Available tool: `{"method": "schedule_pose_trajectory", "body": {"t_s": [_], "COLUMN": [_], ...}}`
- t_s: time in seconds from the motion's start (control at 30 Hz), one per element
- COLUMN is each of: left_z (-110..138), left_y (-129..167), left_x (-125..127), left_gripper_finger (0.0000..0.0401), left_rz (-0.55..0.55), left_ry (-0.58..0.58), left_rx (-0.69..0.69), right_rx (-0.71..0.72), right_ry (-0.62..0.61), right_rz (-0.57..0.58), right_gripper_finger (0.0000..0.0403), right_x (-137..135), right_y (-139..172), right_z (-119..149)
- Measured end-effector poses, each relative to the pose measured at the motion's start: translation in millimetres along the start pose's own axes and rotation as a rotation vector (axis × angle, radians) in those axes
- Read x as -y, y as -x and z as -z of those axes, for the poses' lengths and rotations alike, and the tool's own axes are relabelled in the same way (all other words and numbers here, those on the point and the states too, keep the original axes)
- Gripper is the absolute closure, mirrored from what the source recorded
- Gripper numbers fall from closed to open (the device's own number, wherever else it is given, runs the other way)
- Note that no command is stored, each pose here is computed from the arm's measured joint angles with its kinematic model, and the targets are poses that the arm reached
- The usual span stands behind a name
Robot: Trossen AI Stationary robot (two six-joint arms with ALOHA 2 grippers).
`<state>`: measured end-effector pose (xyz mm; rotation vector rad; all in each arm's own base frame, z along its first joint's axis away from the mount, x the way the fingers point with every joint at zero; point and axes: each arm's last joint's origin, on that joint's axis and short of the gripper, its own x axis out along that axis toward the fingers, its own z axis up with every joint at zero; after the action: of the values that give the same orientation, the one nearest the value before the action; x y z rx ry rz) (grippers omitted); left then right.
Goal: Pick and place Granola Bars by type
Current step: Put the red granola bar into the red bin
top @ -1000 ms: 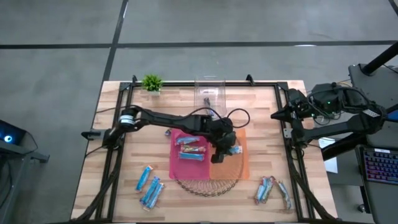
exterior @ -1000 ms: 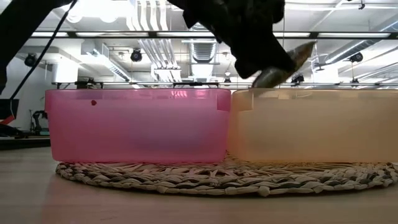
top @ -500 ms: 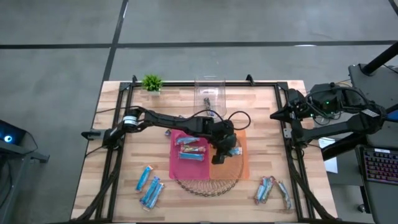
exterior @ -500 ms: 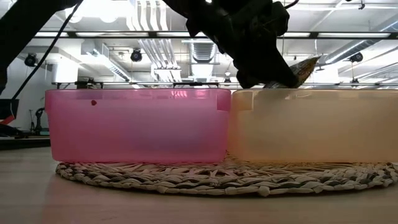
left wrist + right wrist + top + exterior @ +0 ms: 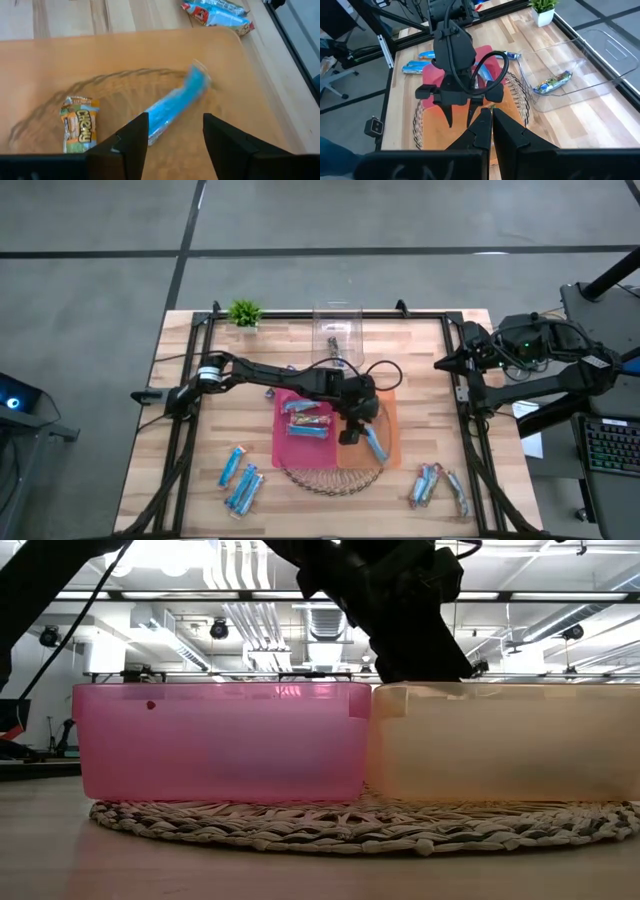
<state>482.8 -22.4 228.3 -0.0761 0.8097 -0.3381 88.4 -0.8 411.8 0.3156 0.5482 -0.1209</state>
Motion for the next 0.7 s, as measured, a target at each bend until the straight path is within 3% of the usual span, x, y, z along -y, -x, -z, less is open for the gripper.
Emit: {"method": "schedule_pose_trajectory", "body": {"t_s": [0.33, 0.7], "left_z": [4, -23], "left_y": [8, 74], "left_x": [3, 24], "left_gripper_finger": [0.0245, 0.0392], "left_rz": [0.003, 0.003], "left_ry": [0.035, -0.003], "left_rx": [-0.061, 0.052], "right_rx": [0.001, -0.008], "right_ry": [0.003, 0.035], "right_rz": [0.0, 0.011], "right_gripper_finger": [0.0394, 0.0394], "right_x": [0, -1], "right_y": [0, -4], "right_z": [0, -2]}}
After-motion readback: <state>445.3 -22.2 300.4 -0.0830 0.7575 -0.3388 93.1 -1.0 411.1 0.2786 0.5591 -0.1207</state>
